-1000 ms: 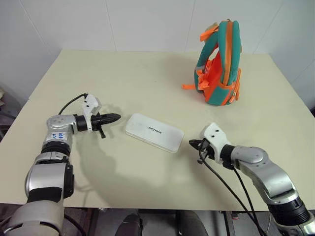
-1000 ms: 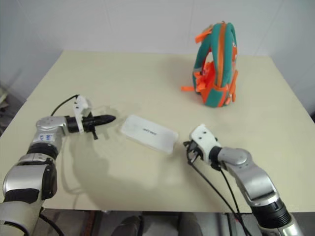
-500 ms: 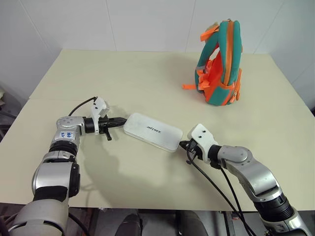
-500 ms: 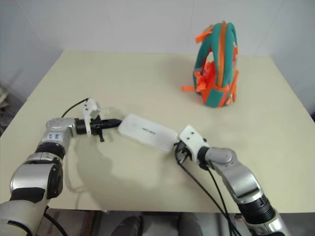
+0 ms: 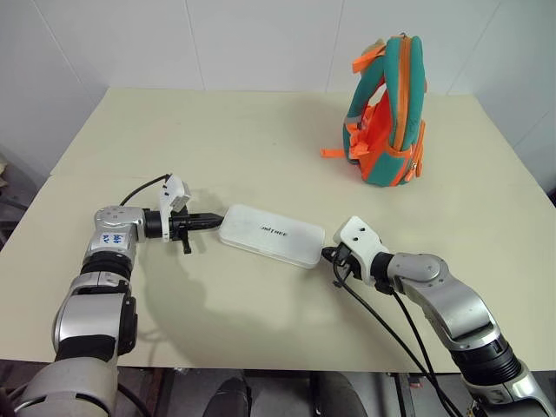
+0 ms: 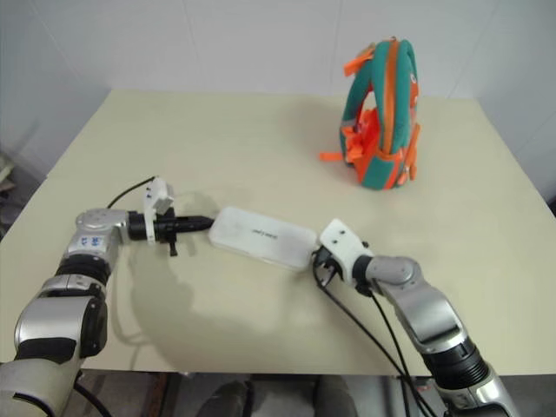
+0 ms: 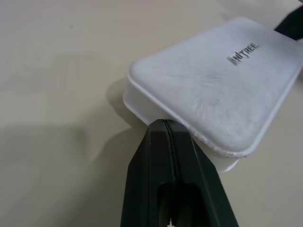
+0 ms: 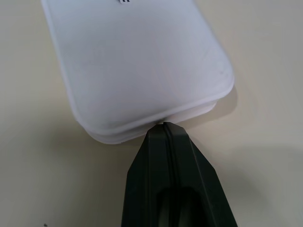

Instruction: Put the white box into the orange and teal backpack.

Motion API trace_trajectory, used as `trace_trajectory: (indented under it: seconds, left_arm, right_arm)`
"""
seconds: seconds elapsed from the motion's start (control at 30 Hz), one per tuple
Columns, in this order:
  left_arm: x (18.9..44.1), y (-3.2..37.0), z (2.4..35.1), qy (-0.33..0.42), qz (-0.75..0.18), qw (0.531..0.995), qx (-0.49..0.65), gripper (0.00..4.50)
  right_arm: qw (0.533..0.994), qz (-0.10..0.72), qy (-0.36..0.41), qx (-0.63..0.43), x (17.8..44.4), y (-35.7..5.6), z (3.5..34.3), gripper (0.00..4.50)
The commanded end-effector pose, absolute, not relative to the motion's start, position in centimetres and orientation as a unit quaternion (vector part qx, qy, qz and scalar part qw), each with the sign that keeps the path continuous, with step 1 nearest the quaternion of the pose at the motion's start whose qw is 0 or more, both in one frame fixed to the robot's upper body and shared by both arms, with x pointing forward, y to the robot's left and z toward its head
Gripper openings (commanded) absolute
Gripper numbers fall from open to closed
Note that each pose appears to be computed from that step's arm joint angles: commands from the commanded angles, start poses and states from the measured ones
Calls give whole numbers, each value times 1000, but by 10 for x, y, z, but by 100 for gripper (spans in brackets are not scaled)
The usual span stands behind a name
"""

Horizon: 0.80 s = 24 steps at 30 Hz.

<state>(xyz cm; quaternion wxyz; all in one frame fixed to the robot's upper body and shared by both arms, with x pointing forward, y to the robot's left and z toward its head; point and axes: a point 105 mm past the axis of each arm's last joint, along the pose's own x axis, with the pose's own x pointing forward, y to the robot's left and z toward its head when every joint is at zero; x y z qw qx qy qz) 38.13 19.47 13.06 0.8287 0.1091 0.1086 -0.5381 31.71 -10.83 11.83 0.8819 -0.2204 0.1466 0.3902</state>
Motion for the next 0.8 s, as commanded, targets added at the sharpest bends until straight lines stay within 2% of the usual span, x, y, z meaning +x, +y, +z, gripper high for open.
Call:
trace_trajectory:
  seconds: [0.03,0.43,0.8]
  left_arm:
    - [370,184,132,109,-581,798,119,0]
    - [341,177,127,128,-616,767,127,0]
    - [311,169,118,175,-641,737,121,0]
  right_arm:
    - [860,443,107,-230,307,-90,137,12]
    - [817,505,139,-241,279,-94,134,12]
    - [809,512,143,-251,274,-98,136,12]
